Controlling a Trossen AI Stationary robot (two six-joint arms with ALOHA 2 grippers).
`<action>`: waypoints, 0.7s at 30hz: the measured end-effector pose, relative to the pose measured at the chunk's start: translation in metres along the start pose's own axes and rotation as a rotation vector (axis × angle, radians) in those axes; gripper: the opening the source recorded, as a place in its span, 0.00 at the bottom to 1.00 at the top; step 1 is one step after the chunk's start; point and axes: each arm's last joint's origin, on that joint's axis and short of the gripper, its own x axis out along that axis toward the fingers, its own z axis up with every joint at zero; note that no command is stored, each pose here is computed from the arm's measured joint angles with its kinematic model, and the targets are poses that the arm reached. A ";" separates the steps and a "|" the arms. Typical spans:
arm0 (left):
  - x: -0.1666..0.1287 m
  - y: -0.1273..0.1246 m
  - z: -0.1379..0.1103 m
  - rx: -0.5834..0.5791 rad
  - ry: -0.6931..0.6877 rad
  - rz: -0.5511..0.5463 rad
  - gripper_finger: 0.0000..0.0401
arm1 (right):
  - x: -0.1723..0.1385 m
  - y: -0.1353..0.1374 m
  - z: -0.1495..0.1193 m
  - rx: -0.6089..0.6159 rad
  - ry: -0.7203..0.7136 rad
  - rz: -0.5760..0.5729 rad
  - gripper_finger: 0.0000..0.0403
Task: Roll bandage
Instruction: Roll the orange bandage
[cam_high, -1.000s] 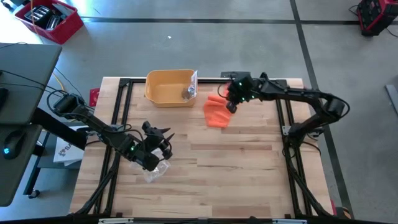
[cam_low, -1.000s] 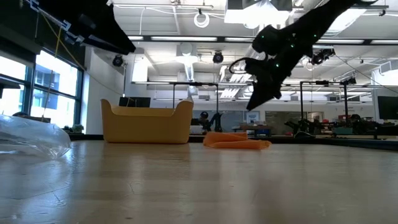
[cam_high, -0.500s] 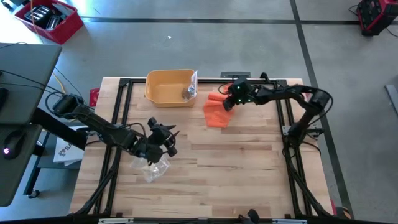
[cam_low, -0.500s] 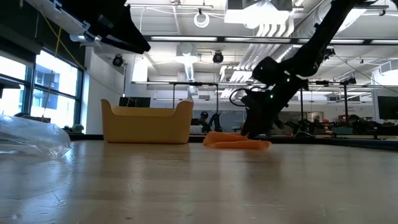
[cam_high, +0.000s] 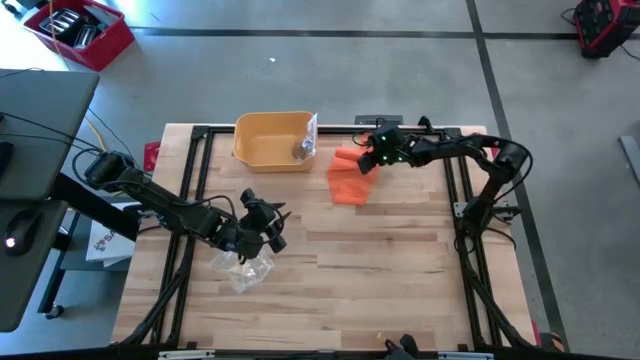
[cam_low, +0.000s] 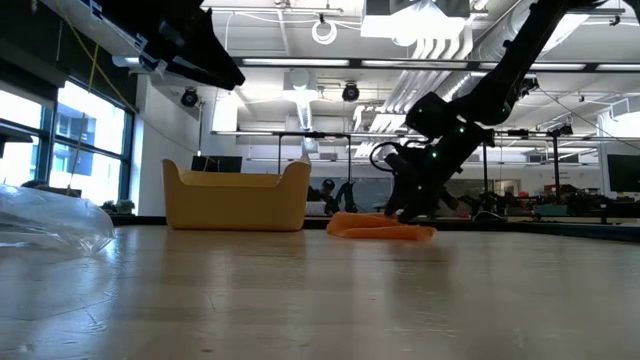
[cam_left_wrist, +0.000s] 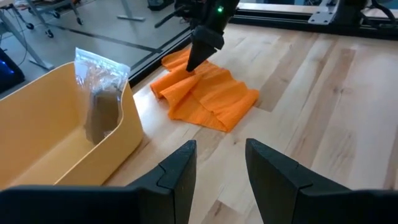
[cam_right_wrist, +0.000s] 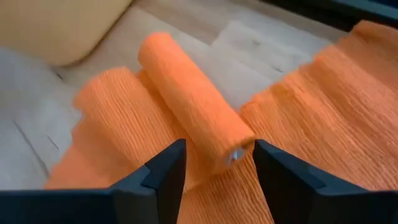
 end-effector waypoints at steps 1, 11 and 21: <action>0.000 0.000 0.000 0.000 0.000 0.000 0.33 | 0.000 0.000 0.000 0.002 0.001 0.000 0.45; 0.000 -0.002 0.001 -0.017 0.002 -0.028 0.33 | 0.002 0.000 -0.001 0.057 0.006 0.005 0.45; -0.002 -0.003 0.001 -0.014 0.002 -0.037 0.33 | 0.002 0.001 0.002 0.105 -0.029 0.020 0.29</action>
